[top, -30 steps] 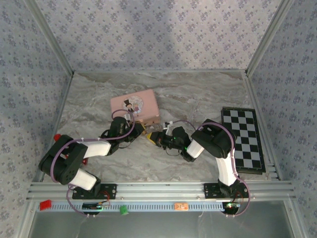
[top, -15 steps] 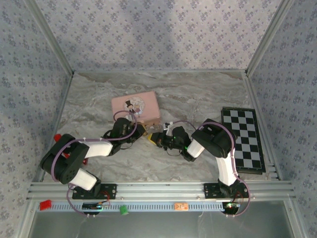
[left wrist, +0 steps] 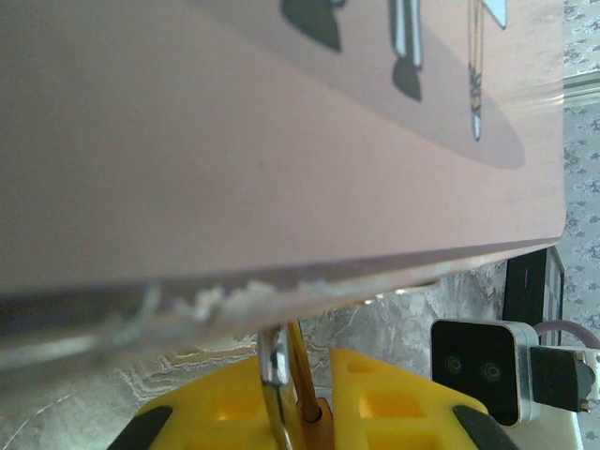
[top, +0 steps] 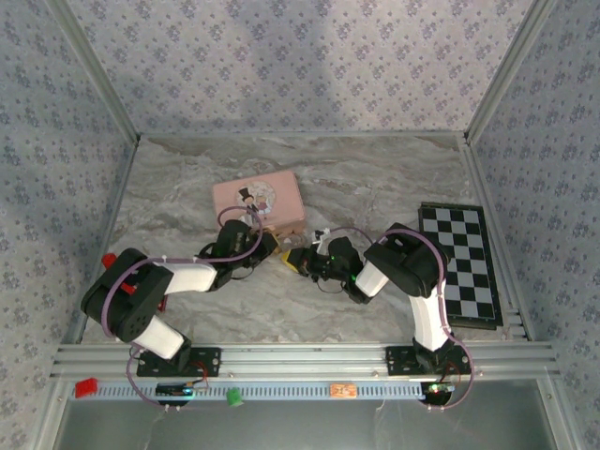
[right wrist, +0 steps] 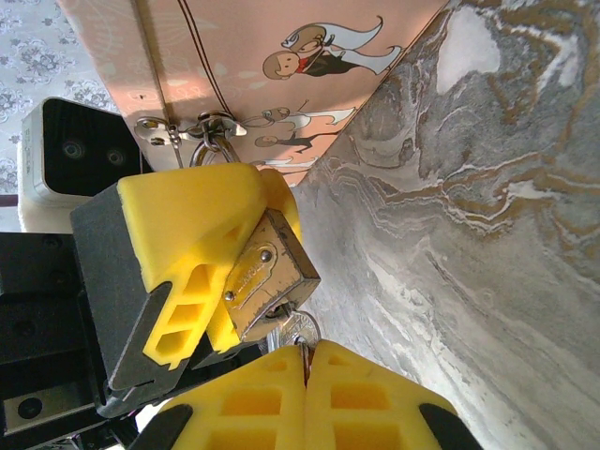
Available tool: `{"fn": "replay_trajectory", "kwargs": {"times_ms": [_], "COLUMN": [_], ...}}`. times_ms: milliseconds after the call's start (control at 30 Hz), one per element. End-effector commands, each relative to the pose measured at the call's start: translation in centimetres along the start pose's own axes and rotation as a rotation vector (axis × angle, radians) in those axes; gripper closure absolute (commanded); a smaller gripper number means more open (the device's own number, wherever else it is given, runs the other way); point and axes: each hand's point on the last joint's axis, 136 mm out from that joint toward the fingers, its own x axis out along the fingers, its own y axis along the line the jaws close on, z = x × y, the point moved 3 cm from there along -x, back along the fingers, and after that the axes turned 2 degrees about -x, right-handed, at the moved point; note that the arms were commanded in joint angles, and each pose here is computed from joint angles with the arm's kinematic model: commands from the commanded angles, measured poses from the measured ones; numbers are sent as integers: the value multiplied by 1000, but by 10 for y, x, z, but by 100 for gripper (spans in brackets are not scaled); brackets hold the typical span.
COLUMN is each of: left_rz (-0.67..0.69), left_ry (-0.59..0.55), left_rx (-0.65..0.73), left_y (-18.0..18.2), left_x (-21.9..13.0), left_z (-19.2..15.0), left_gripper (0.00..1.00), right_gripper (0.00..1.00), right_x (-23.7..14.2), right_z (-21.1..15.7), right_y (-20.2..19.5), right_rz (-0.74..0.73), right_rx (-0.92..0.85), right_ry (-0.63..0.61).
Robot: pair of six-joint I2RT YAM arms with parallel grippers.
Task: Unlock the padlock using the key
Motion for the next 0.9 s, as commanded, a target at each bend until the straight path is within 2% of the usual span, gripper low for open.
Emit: {"fn": "replay_trajectory", "kwargs": {"times_ms": [0,300,667,867], "left_rz": [-68,-63,-53,-58], "left_ry": [258,265,215,202], "left_rx": [-36,-21,-52,-67], "left_y": [-17,-19,-7,-3], "left_x": [2,0,-3,-6], "left_z": [-48,-55,-29,-20], "left_gripper": [94,94,94,94], "right_gripper": [96,95,79,70], "right_x": [5,5,-15,-22], "right_z": [14,17,17,18], "right_y": [40,38,5,3], "right_rz": [132,127,21,-21], "right_rx": [-84,-82,-52,-67], "right_ry": [-46,-54,-102,-110]}}
